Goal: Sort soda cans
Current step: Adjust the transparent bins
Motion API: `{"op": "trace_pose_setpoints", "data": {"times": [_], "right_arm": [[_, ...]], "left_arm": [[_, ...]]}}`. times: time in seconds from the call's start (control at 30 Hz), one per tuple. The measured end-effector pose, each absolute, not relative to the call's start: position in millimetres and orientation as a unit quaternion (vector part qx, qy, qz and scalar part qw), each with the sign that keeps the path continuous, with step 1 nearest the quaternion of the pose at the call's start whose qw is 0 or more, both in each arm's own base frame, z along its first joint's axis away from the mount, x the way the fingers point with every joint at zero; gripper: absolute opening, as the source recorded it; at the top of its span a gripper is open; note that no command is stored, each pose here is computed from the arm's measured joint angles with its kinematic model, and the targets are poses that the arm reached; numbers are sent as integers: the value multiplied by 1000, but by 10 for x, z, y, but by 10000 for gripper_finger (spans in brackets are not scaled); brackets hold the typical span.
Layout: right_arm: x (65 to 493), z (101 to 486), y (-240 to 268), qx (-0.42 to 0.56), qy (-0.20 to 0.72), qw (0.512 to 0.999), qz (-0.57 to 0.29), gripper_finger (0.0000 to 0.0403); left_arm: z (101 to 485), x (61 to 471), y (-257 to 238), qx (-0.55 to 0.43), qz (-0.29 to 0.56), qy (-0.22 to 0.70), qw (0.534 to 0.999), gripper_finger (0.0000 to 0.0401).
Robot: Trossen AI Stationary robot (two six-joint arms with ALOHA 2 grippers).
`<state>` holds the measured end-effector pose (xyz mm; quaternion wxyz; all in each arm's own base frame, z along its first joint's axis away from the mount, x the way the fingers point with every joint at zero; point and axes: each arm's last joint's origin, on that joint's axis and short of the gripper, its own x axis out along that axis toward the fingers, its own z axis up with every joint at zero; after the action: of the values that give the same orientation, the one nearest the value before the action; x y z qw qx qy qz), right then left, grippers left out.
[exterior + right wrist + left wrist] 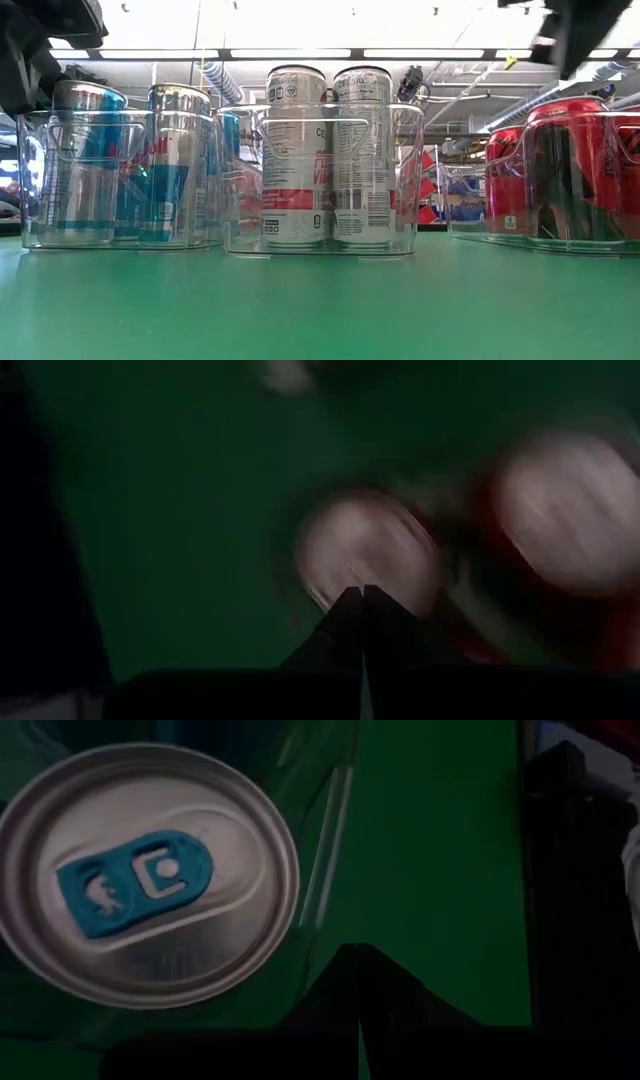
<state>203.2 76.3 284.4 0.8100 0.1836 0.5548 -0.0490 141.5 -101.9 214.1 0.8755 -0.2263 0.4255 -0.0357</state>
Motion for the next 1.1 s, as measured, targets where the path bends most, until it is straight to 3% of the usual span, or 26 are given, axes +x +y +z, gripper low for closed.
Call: {"op": "trace_pose_setpoints", "data": {"times": [0.37,0.8,1.1], "right_arm": [[1328,2895,533,265,625,661,-320,0],[999,2313,364,348,572,644,-369,0],[1046,2317,298,355,531,656,-403,0]], "left_arm": [[2144,1418,-1021,-236,-33,424,874,0],[2143,1417,-1021,-225,-38,424,876,0],[2144,1418,-1021,-225,-37,424,877,0]]}}
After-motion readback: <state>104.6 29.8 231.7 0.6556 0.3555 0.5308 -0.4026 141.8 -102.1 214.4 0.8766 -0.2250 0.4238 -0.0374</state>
